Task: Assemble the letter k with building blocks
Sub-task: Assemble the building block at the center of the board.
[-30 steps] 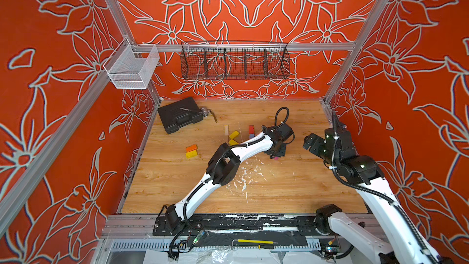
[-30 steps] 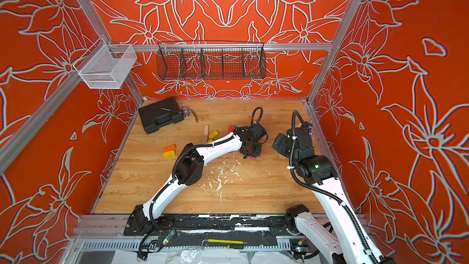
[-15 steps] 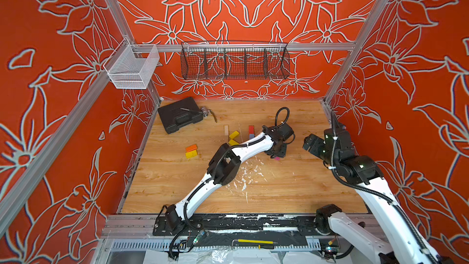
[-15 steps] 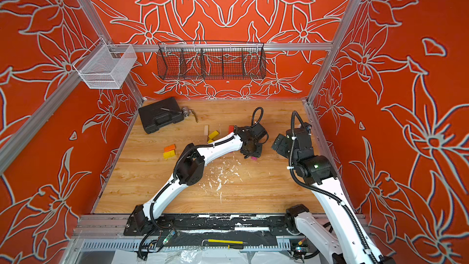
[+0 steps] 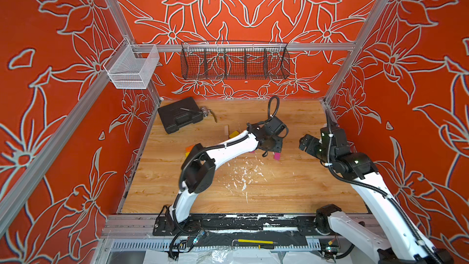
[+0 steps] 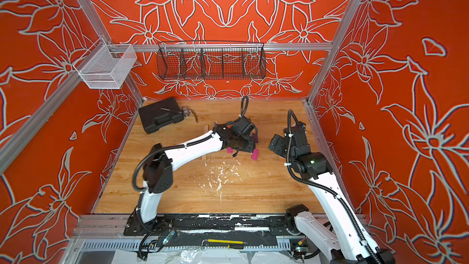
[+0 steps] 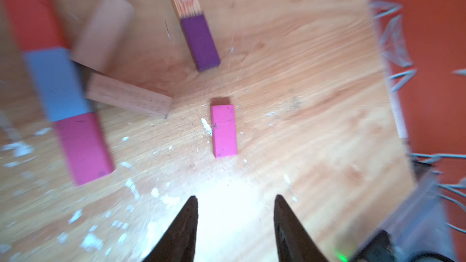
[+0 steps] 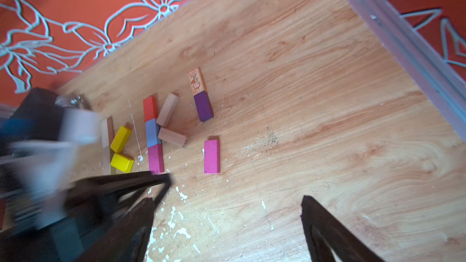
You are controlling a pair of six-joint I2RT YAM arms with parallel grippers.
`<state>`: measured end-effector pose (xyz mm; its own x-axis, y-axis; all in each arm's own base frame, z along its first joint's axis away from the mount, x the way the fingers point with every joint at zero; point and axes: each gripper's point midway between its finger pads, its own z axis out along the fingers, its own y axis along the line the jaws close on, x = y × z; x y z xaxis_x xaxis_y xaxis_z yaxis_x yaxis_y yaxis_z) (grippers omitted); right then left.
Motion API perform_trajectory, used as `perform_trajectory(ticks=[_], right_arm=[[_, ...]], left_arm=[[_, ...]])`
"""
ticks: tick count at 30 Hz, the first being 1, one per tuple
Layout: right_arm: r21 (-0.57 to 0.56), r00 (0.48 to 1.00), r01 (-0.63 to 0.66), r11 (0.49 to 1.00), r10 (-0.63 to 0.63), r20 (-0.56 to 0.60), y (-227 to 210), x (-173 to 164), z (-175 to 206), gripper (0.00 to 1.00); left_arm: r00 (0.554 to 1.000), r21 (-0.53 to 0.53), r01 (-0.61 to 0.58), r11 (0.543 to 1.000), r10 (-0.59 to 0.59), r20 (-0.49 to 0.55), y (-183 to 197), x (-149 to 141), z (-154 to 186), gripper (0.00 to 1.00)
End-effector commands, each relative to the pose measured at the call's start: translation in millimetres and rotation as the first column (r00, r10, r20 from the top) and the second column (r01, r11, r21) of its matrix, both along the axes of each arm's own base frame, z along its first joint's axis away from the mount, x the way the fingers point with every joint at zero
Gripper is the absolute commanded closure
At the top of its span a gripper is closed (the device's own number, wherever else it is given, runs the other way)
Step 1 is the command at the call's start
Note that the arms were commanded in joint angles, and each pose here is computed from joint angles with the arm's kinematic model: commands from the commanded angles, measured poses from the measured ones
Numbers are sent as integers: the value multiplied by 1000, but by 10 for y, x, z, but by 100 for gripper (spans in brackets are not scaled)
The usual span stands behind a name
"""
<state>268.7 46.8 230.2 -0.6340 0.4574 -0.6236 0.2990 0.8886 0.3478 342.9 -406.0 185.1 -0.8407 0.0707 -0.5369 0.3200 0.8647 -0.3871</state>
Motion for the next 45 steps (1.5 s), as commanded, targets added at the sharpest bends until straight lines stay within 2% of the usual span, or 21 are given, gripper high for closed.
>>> perform_trajectory(ticks=[1, 3, 7, 10, 14, 19, 24, 29, 33, 40, 45], right_arm=[[43, 992, -121, 992, 122, -19, 220, 79, -11, 7], [63, 983, -167, 984, 171, -64, 321, 114, -111, 8], [79, 972, -176, 981, 186, -144, 392, 190, -333, 9], [112, 953, -206, 972, 225, -202, 508, 255, -538, 11], [119, 916, -228, 966, 254, -310, 601, 304, -822, 12], [52, 881, -216, 975, 217, -419, 615, 347, -1136, 12], [20, 842, -254, 967, 232, -487, 760, 403, -1391, 13], [4, 828, -264, 964, 229, -512, 841, 502, -1589, 17], [-32, 819, -268, 963, 210, -534, 819, 585, -1729, 23], [-44, 806, -289, 956, 219, -550, 842, 689, -1885, 35], [-47, 813, -269, 962, 201, -546, 813, 748, -1945, 48]], left_arm=[[982, -86, -44, 995, 59, 181, 262, 58, 483, 52], [968, -99, -87, 991, 107, 226, 502, 36, 571, 52], [943, -132, -140, 981, 173, 283, 923, 0, 675, 52], [937, -154, -105, 982, 150, 315, 1155, -88, 683, 51], [912, -93, 60, 994, -17, 409, 1312, -297, 685, 38], [863, 56, 242, 969, -241, 443, 1460, -468, 749, 26], [757, 192, 423, 885, -462, 462, 1461, -578, 622, 14], [677, 167, 590, 790, -597, 430, 1267, -716, 447, 10], [688, 120, 595, 795, -581, 435, 1201, -703, 491, 6], [668, 171, 595, 785, -602, 437, 1270, -732, 517, 0], [676, 173, 595, 785, -605, 420, 1271, -721, 470, 2]])
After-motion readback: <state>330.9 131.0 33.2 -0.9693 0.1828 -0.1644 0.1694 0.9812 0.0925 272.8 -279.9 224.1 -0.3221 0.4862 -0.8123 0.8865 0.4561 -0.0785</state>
